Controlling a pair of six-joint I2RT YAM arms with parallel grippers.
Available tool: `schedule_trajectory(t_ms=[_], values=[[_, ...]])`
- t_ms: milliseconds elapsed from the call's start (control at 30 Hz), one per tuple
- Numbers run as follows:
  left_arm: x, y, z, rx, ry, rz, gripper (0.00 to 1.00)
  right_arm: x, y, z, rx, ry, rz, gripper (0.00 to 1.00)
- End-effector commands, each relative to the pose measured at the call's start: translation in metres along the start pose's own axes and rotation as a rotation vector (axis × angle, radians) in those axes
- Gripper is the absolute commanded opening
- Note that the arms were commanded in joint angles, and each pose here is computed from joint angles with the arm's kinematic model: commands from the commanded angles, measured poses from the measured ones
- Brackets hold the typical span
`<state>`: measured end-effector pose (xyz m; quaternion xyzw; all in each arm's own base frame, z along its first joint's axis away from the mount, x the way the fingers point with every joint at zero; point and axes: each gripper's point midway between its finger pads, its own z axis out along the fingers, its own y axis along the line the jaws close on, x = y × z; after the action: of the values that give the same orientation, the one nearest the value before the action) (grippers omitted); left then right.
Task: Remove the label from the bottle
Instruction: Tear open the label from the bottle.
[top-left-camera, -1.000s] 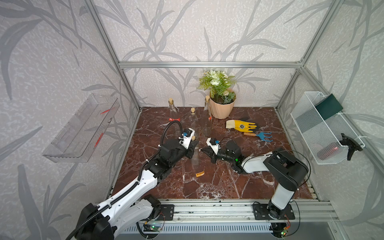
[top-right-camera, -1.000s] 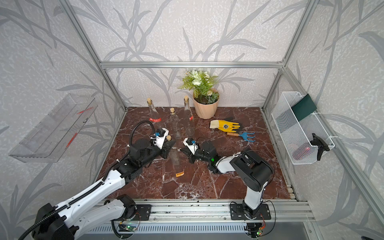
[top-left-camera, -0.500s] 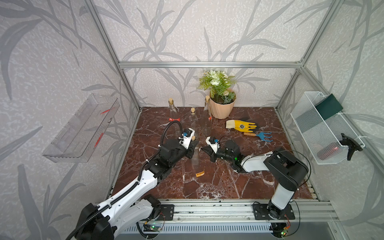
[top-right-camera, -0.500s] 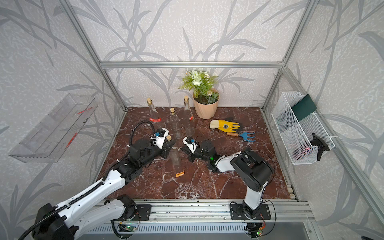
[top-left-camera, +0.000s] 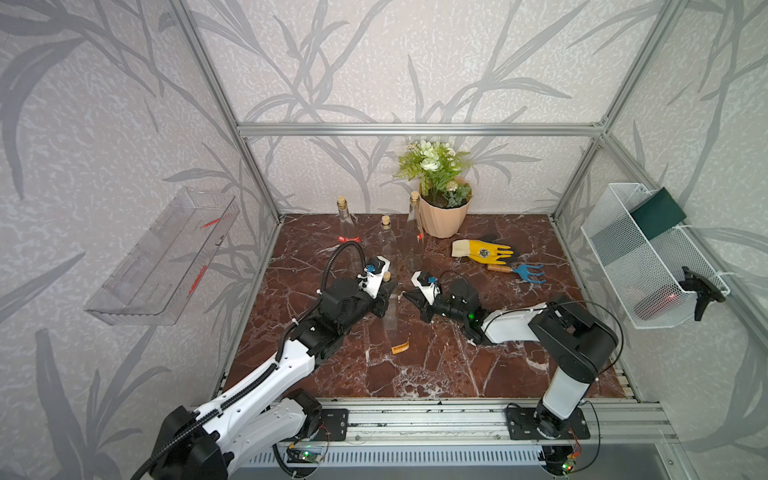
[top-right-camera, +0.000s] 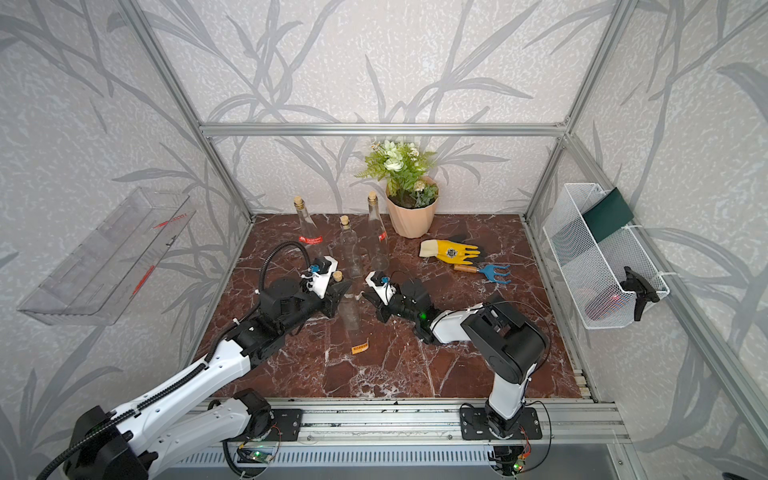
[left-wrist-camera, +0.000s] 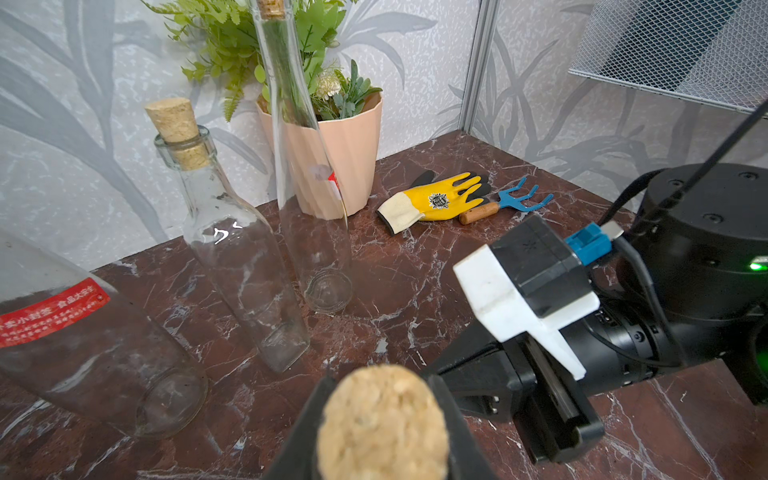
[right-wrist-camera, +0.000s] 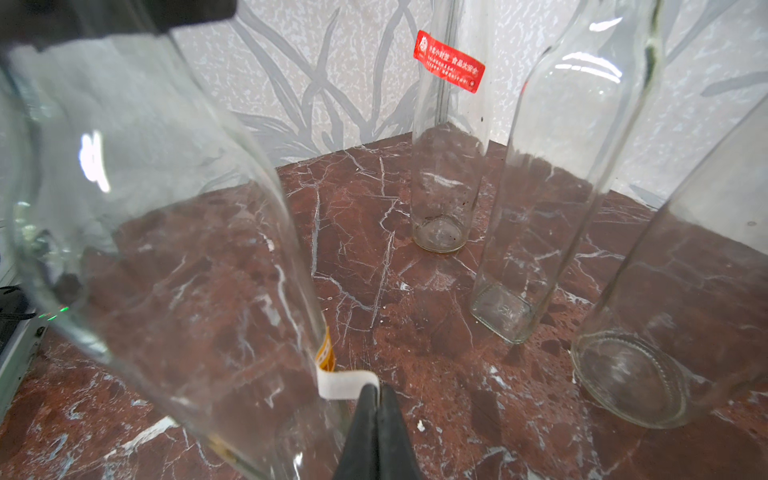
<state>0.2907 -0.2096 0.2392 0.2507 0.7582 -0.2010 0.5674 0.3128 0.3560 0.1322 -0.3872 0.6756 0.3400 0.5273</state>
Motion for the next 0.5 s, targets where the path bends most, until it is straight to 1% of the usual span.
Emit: schedule_trajectory(t_ms=[0, 467], values=[[0.0149, -0.0027, 0.0000, 0.009, 0.039, -0.010, 0.00, -0.0256, -0.0063, -0.0009, 0.028, -0.046, -0.032, 0.00], [0.0149, -0.0032, -0.0003, 0.007, 0.040, -0.005, 0.00, -0.0271, -0.0099, 0.0025, 0.040, -0.044, -0.039, 0.00]])
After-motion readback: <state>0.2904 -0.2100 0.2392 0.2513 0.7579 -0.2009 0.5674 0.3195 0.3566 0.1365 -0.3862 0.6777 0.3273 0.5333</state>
